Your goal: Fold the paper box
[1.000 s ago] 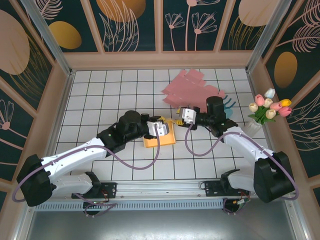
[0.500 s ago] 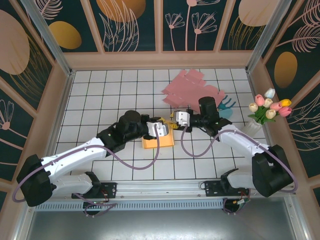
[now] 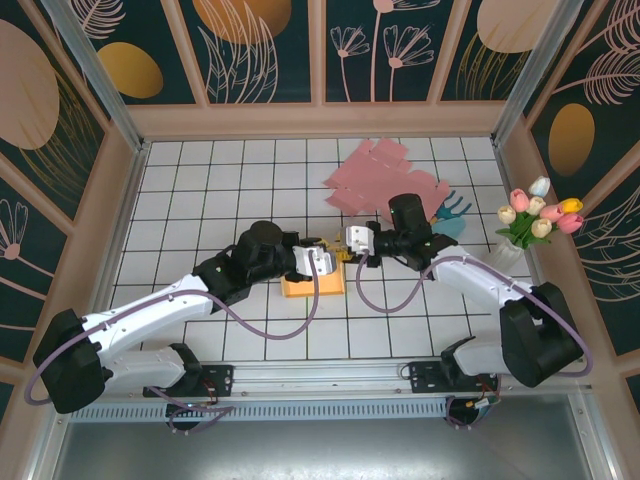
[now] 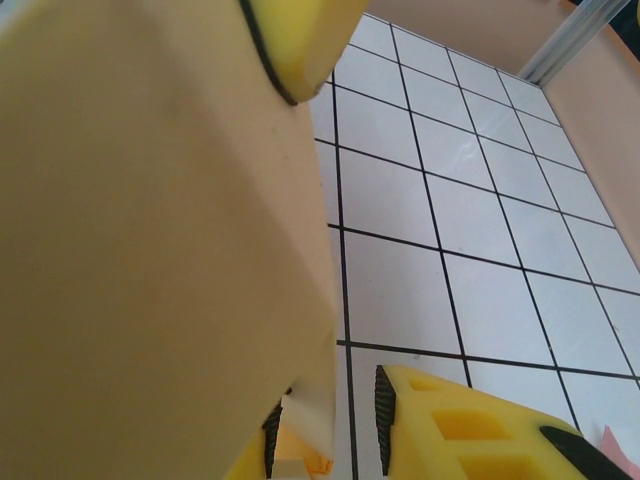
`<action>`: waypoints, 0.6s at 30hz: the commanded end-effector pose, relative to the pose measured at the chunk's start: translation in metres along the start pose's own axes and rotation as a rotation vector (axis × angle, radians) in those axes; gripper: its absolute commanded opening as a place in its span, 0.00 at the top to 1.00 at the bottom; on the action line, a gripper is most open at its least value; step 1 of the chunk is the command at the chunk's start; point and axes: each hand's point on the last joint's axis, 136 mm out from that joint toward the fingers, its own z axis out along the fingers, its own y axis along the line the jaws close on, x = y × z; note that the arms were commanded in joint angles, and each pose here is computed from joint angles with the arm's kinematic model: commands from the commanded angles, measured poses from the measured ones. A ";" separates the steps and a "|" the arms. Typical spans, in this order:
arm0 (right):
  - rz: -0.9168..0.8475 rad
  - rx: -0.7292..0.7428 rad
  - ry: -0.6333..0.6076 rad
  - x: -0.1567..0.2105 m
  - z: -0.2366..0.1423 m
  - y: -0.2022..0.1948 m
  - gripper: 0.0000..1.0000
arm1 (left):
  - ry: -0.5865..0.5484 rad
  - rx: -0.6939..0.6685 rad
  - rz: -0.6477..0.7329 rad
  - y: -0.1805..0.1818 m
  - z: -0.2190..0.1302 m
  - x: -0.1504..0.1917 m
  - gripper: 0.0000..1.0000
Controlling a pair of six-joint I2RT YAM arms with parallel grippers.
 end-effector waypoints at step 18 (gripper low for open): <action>-0.088 0.030 -0.106 -0.026 0.004 0.002 1.00 | -0.091 -0.511 -0.466 0.100 -0.036 -0.017 0.68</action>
